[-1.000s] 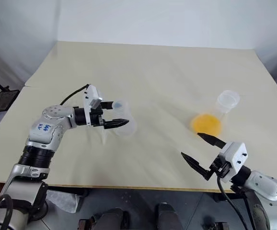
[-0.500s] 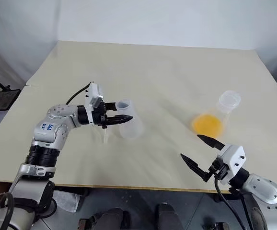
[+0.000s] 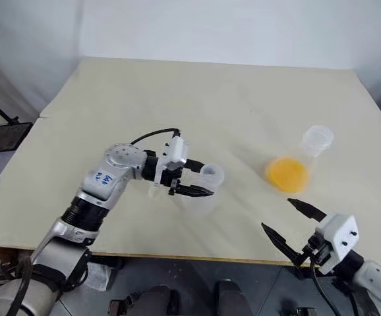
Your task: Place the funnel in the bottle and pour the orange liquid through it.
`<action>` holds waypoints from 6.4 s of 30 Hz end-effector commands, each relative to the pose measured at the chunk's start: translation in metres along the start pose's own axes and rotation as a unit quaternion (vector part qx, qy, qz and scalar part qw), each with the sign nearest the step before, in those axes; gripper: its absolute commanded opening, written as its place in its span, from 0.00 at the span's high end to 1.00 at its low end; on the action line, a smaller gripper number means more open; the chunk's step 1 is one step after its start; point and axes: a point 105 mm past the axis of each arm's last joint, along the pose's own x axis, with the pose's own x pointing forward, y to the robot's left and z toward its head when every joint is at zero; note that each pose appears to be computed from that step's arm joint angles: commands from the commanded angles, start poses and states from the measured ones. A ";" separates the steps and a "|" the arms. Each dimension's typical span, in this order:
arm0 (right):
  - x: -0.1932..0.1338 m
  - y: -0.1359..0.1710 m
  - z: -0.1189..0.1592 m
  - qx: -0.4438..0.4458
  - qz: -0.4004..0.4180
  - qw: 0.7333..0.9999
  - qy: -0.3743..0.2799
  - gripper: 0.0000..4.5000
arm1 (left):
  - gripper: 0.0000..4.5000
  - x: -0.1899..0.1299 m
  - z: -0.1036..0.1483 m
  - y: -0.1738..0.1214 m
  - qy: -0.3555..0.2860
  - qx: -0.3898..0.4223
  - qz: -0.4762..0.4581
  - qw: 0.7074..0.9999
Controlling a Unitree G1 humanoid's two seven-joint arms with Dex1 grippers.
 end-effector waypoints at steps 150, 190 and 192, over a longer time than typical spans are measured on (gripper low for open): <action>0.049 0.026 0.044 -0.026 0.088 0.991 -0.096 0.00 | 0.97 -0.100 -0.071 -0.025 0.337 -0.185 0.081 0.920; 0.017 0.017 0.036 -0.023 -0.015 0.998 -0.059 0.00 | 0.97 0.013 0.033 -0.029 -0.230 -0.027 -0.088 0.969; 0.016 0.016 0.036 -0.023 -0.017 0.998 -0.060 0.00 | 0.97 0.014 0.031 -0.028 -0.231 -0.025 -0.081 0.969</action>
